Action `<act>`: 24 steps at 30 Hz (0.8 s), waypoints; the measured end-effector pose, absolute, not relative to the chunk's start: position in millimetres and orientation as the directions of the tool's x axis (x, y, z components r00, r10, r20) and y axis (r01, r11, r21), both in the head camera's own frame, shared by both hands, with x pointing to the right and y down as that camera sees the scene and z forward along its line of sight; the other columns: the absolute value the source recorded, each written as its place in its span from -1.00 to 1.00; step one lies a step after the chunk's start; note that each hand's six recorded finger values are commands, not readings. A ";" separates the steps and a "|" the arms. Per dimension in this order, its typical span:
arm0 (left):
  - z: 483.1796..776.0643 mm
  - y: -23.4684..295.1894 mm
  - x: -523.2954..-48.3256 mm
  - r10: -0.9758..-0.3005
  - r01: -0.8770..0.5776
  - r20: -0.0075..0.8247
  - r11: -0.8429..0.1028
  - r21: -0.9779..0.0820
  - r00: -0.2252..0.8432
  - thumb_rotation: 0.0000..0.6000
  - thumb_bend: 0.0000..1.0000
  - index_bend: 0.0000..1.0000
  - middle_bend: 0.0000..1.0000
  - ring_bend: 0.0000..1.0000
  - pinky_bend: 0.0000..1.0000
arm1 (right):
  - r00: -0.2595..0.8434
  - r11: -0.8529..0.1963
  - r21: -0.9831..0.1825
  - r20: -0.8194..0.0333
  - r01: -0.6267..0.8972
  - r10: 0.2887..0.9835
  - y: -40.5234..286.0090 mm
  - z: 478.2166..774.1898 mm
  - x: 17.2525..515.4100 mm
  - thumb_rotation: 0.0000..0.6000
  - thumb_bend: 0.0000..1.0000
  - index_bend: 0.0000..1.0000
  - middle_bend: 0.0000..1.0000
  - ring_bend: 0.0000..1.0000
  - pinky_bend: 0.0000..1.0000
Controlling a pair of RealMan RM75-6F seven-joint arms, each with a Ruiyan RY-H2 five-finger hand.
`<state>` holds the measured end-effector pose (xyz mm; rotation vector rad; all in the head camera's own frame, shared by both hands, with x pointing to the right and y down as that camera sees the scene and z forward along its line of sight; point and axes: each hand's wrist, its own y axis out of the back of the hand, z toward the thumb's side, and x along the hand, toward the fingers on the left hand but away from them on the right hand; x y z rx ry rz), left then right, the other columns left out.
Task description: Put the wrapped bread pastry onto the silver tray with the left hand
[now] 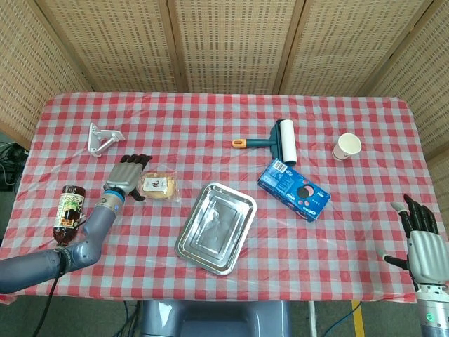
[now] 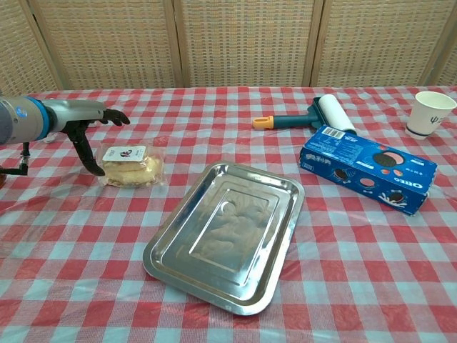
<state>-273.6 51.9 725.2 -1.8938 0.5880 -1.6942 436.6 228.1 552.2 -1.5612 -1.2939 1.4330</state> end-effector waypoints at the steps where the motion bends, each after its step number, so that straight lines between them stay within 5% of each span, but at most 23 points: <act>1: 726.6 51.3 -269.9 -0.634 0.031 0.764 -0.767 -0.641 0.124 1.00 -0.70 -0.88 -1.00 -1.00 -1.00 | -0.083 -0.304 -0.924 -0.331 0.233 0.940 228.2 552.1 436.8 1.00 -0.83 -0.66 -1.00 -1.00 -1.00; 5: 734.5 49.6 -253.1 -0.624 0.045 0.769 -0.772 -0.634 0.135 1.00 -0.69 -0.80 -1.00 -1.00 -0.97 | -0.088 -0.304 -0.922 -0.333 0.238 0.939 228.1 552.6 438.2 1.00 -0.83 -0.65 -1.00 -1.00 -1.00; 10: 744.2 54.9 -237.2 -0.608 0.068 0.781 -0.781 -0.621 0.145 1.00 -0.65 -0.54 -0.84 -0.89 -0.63 | -0.091 -0.300 -0.921 -0.331 0.247 0.939 228.0 552.0 439.3 1.00 -0.83 -0.65 -1.00 -1.00 -1.00; 15: 749.7 59.2 -228.4 -0.623 0.085 0.769 -0.766 -0.637 0.144 1.00 -0.18 -0.03 -0.43 -0.56 -0.31 | -0.089 -0.291 -0.922 -0.322 0.256 0.942 227.7 550.6 439.8 1.00 -0.83 -0.64 -1.00 -1.00 -1.00; 24: 734.7 53.2 -224.0 -0.679 0.044 0.710 -0.716 -0.697 0.186 1.00 -0.11 0.00 -0.41 -0.54 -0.29 | -0.089 -0.287 -0.922 -0.319 0.260 0.944 227.8 550.0 439.8 1.00 -0.83 -0.64 -1.00 -1.00 -1.00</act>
